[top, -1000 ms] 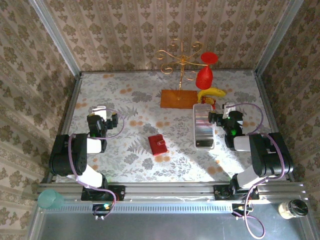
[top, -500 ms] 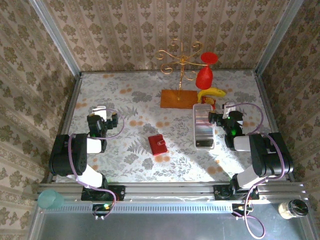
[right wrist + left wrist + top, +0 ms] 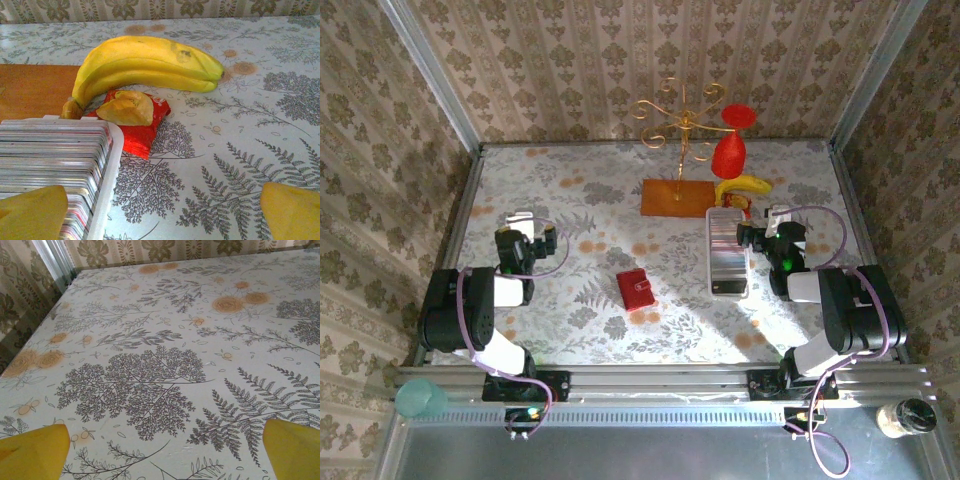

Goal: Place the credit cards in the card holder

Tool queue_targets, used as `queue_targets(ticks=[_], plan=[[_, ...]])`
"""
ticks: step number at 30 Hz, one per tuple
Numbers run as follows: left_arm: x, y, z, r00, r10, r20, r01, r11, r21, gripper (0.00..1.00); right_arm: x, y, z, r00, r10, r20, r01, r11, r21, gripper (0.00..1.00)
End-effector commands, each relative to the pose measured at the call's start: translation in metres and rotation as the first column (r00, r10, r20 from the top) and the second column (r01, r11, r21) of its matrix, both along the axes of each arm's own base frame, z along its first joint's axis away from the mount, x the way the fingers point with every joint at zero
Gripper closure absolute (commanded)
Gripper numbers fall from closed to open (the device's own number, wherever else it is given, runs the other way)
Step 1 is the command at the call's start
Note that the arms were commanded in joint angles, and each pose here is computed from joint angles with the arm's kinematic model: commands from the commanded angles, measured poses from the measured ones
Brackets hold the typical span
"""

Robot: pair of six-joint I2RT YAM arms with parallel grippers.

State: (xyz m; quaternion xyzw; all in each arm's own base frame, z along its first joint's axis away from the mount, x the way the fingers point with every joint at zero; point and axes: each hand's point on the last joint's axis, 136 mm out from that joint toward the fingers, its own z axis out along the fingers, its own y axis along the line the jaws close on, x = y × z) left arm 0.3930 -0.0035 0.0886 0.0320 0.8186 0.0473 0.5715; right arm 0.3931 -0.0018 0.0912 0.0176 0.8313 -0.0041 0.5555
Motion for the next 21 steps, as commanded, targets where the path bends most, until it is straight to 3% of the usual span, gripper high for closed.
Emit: queue_targets(ticks=[1, 5, 8, 10, 13, 16, 18, 21], plan=[[0.0, -0.005, 0.026, 0.998, 0.0, 0.07, -0.005, 0.998, 0.069, 0.0, -0.006, -0.006, 0.038, 0.996, -0.05, 0.072, 0.05, 0.999, -0.005, 0.0], [-0.014, -0.018, 0.07, 0.995, 0.038, 0.094, -0.05, 0.99, 0.131, 0.0, -0.034, -0.023, 0.076, 0.977, -0.203, 0.064, 0.195, 0.973, 0.12, 0.0], [-0.028, -0.011, 0.102, 0.984, 0.163, 0.075, -0.15, 0.977, -0.152, 0.0, -0.064, -0.036, 0.094, 0.942, -0.337, -0.003, 0.323, 0.899, 0.296, 0.0], [-0.043, -0.01, 0.102, 0.984, 0.177, -0.038, -0.18, 0.937, -0.299, 0.0, -0.087, -0.045, 0.095, 0.899, -0.432, -0.069, 0.422, 0.817, 0.392, 0.0], [-0.058, -0.014, 0.106, 0.989, 0.134, -0.054, -0.144, 0.872, -0.469, 0.0, -0.1, -0.029, 0.106, 0.938, -0.342, -0.057, 0.33, 0.827, 0.456, 0.0], [-0.073, -0.022, 0.106, 0.995, 0.078, -0.067, -0.103, 0.774, -0.624, 0.0, -0.111, -0.016, 0.111, 0.954, -0.286, -0.093, 0.293, 0.814, 0.501, 0.0], [-0.085, -0.03, 0.108, 0.992, 0.035, -0.119, -0.105, 0.749, -0.654, 0.0, -0.113, 0.004, 0.115, 0.977, -0.178, -0.119, 0.215, 0.81, 0.546, 0.0], [-0.1, -0.054, 0.107, 0.981, -0.06, -0.185, -0.077, 0.755, -0.651, 0.0, -0.114, 0.042, 0.119, 0.987, -0.008, -0.162, 0.106, 0.787, 0.608, 0.0]])
